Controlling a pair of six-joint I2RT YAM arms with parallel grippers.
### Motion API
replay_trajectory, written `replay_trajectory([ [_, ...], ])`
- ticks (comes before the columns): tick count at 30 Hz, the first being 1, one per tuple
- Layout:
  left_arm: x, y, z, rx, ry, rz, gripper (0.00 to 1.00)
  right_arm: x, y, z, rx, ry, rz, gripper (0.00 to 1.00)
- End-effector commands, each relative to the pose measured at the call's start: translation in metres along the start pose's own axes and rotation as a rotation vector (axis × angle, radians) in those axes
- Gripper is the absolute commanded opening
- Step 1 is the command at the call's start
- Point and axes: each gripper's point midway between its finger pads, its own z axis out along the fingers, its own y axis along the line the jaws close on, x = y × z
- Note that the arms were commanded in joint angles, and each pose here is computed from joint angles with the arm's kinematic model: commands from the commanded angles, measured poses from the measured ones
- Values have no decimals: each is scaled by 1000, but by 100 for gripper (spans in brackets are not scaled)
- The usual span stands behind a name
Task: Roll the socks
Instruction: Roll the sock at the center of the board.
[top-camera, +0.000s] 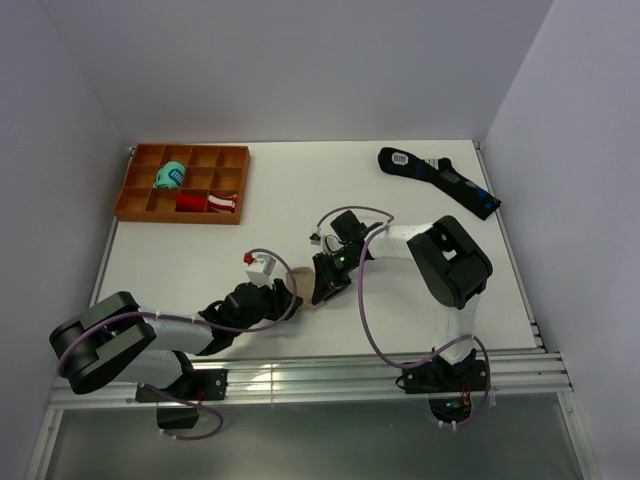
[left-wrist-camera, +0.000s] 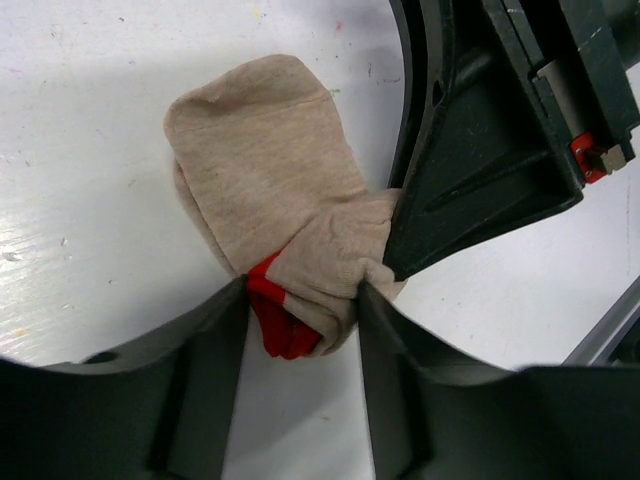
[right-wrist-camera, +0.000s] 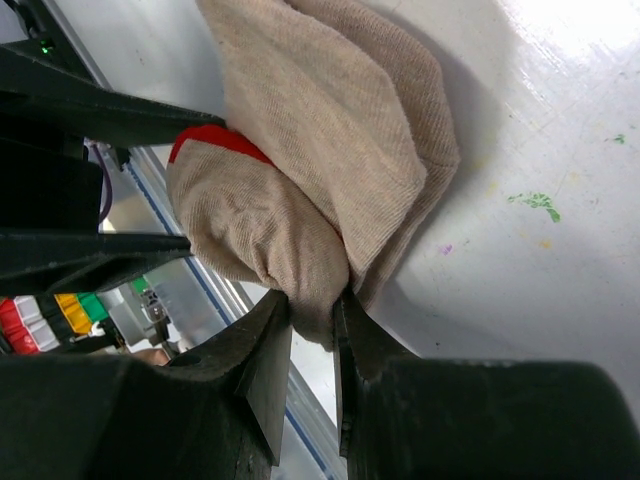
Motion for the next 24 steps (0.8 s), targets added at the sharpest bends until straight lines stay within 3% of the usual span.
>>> replay_trajectory([
  [1, -13, -1, 6, -31, -48, -17, 47, 22, -31, 6, 109, 60, 41, 11],
  [3, -11, 1, 7, -41, -36, -17, 41, 22, -32, 6, 108, 55, 40, 11],
  [7, -10, -3, 8, -27, -19, -21, 10, 20, -32, 6, 113, 39, 34, 12],
  [10, -7, -9, 8, -7, 4, -22, 0, 17, -31, 5, 115, 26, 27, 16],
  [19, 3, -20, 14, -6, 113, -47, 0, 2, -29, -6, 166, -66, -8, 32],
  [24, 17, -19, 15, -20, 191, -101, 0, -7, -27, -11, 185, -133, -34, 35],
])
